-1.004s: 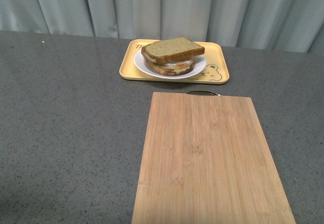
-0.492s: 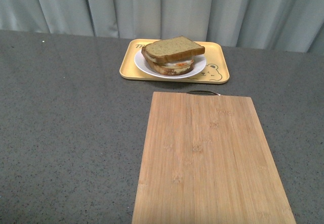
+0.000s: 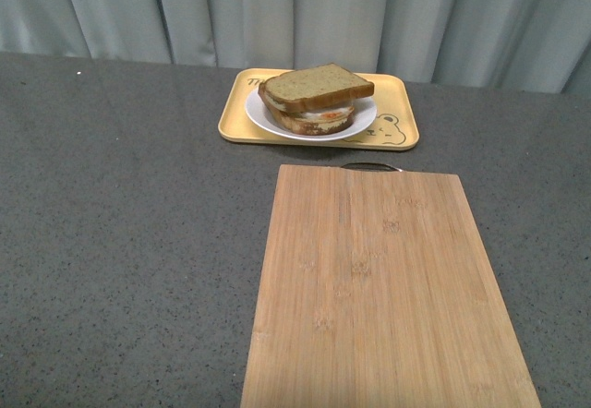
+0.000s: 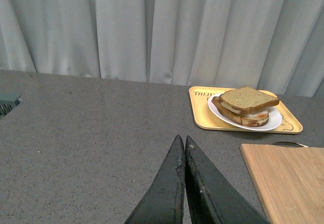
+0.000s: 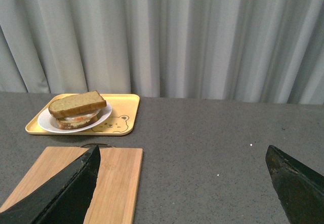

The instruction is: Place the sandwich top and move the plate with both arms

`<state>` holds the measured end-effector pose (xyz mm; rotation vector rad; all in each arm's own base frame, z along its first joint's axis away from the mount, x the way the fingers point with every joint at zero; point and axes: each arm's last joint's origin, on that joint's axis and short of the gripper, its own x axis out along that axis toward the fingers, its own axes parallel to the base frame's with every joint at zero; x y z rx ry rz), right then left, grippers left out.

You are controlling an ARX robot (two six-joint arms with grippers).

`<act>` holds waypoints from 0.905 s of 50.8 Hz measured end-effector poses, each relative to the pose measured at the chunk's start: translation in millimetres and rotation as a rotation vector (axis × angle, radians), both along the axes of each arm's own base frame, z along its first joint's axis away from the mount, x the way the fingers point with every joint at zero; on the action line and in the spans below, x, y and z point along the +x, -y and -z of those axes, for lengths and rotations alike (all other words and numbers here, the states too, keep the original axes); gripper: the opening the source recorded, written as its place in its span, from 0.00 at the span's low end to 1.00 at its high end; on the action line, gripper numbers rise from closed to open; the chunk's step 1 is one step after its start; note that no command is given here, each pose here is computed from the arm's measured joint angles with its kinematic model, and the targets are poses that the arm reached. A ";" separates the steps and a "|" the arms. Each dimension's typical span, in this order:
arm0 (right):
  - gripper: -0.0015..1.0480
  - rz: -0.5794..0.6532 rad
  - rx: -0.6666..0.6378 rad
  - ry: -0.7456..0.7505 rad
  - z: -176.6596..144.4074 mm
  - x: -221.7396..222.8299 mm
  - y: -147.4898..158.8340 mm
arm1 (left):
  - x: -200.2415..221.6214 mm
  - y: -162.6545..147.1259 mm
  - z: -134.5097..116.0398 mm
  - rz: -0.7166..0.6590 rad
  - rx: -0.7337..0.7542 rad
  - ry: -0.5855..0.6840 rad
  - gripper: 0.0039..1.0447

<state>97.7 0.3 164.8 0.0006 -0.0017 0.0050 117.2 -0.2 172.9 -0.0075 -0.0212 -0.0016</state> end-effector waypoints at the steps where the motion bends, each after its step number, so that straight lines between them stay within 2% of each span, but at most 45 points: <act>1: 0.91 0.000 0.000 0.000 0.0 0.0 0.0 | -0.3 0.0 0.0 0.000 0.000 0.000 0.03; 28: 0.91 0.000 0.000 0.000 0.0 0.0 0.0 | -9.1 0.0 0.5 0.000 0.000 0.000 0.03; 32: 0.91 0.000 0.000 0.000 0.0 0.0 0.0 | -16.6 0.0 5.3 0.001 0.000 -0.035 0.03; 46: 0.91 0.000 0.000 0.000 0.0 0.0 0.0 | -20.2 0.0 3.6 0.000 0.000 -0.006 0.03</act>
